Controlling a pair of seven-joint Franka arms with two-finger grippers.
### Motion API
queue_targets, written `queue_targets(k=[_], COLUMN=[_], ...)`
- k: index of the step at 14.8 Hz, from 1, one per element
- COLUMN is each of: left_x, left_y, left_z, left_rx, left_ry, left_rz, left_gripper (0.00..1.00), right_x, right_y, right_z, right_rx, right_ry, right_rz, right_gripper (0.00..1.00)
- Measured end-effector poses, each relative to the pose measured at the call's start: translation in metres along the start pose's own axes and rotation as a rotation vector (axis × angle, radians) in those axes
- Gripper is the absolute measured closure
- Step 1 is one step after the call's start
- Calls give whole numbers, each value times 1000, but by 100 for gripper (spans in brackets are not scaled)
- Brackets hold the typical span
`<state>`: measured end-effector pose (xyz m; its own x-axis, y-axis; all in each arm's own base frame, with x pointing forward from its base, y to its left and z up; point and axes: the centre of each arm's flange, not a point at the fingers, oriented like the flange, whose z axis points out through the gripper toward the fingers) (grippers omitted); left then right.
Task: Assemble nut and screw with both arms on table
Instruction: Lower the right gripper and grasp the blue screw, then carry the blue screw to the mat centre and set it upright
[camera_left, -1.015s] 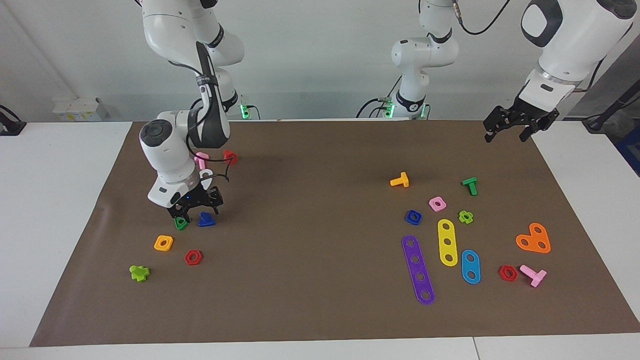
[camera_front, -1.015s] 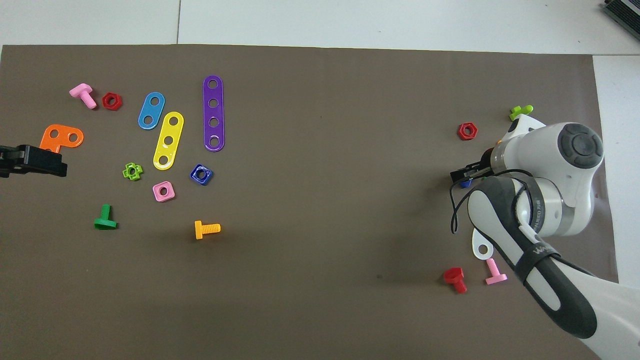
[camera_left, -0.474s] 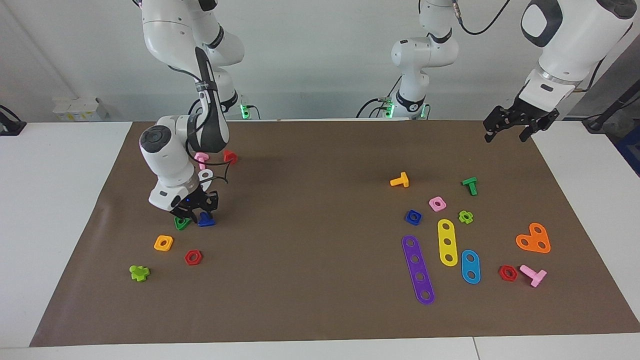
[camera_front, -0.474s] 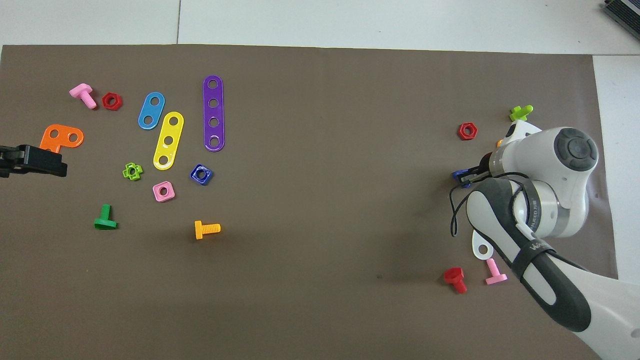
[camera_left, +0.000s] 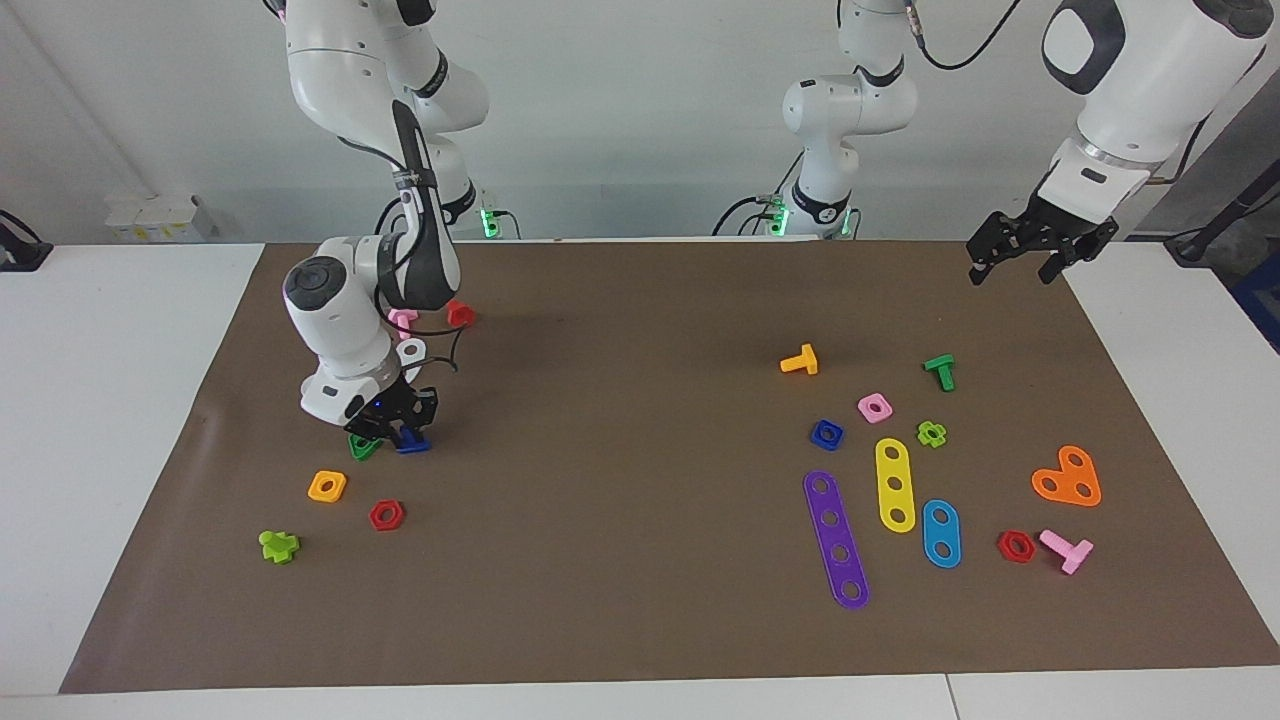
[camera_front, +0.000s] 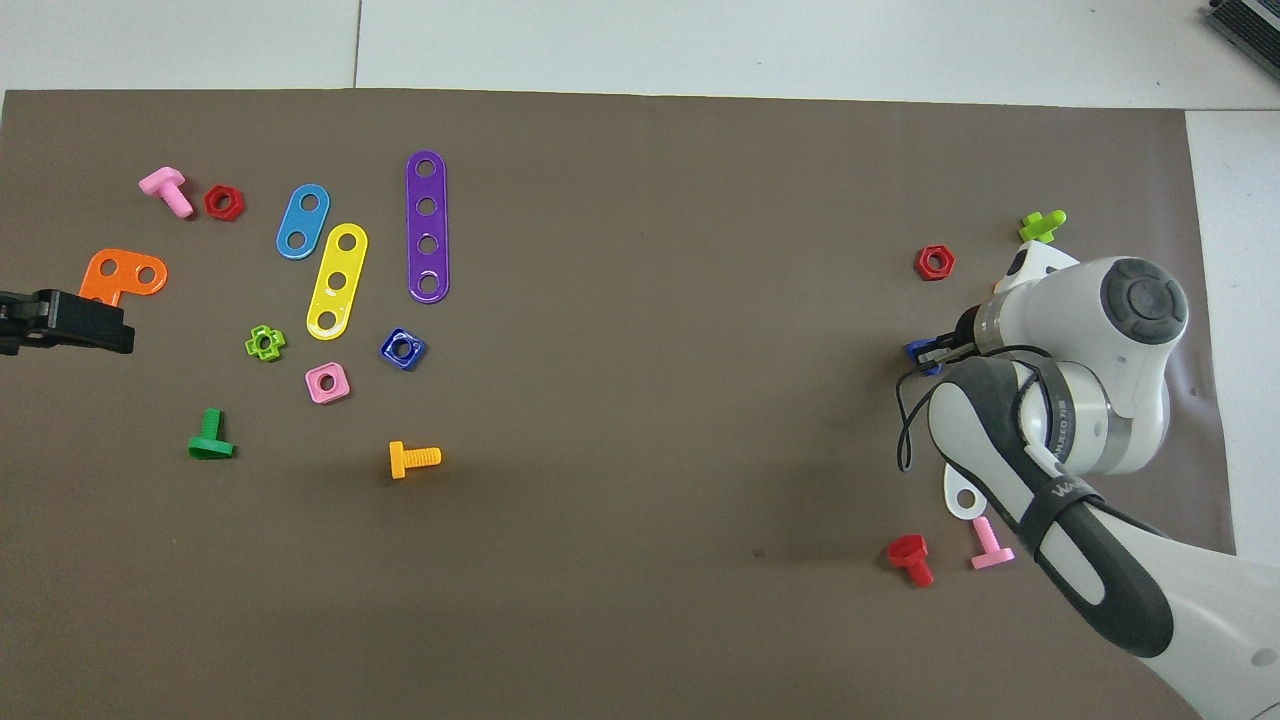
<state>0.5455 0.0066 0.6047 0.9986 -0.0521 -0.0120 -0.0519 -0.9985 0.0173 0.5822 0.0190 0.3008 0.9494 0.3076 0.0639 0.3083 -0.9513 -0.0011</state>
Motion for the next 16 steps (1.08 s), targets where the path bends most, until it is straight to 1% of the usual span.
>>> queue_targets(k=[1, 6, 8, 9, 11, 13, 16], left_x=[0, 0, 0, 0, 0, 0, 0], left_y=[0, 0, 0, 0, 0, 0, 0], left_z=[0, 0, 0, 0, 0, 0, 0], left_rx=[0, 0, 0, 0, 0, 0, 0], left_ry=[0, 0, 0, 0, 0, 0, 0], left_rz=[0, 0, 0, 0, 0, 0, 0], left_gripper=[0, 0, 0, 0, 0, 0, 0], right_x=[0, 3, 13, 21, 38, 56, 74], right_y=[0, -1, -4, -10, -35, -78, -160], right_z=[0, -4, -21, -37, -74, -106, -124], right_rx=[0, -1, 1, 3, 11, 25, 36], right_ry=[0, 7, 23, 37, 67, 100, 132], right_rz=[0, 0, 37, 71, 141, 202, 265], right_gripper=[81, 81, 81, 81, 81, 81, 81])
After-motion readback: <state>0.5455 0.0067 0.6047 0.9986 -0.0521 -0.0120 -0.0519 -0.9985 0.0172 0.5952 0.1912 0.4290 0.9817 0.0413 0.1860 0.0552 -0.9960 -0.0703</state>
